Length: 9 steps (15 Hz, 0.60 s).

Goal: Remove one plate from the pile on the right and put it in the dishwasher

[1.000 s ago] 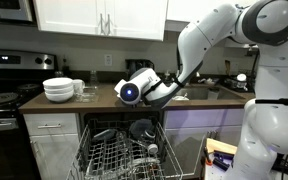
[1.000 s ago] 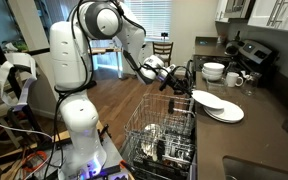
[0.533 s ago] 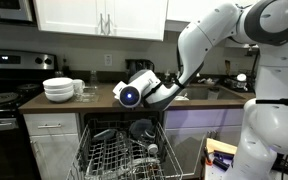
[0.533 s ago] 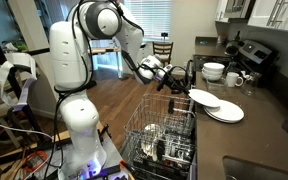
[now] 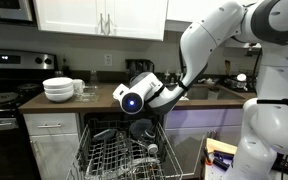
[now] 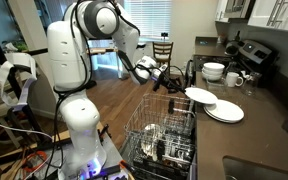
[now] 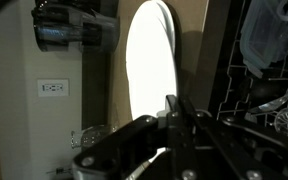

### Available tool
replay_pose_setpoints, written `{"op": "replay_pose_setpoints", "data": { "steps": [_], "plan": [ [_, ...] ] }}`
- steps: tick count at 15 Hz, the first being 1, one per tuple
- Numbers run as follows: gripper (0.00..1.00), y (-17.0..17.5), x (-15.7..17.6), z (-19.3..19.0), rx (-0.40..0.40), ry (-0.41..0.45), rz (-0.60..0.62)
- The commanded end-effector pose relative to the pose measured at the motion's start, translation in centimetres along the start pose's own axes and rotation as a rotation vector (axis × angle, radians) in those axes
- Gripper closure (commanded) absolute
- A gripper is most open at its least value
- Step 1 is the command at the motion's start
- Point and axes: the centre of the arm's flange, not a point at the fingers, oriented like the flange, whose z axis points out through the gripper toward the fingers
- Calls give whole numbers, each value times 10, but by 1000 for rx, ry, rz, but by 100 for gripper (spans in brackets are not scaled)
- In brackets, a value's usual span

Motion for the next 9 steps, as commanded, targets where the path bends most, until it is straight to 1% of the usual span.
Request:
{"op": "replay_pose_setpoints", "data": {
  "steps": [1, 9],
  "plan": [
    [97, 3, -11, -28, -54, 40, 12],
    [97, -8, -17, -75, -48, 122, -2]
  ]
}}
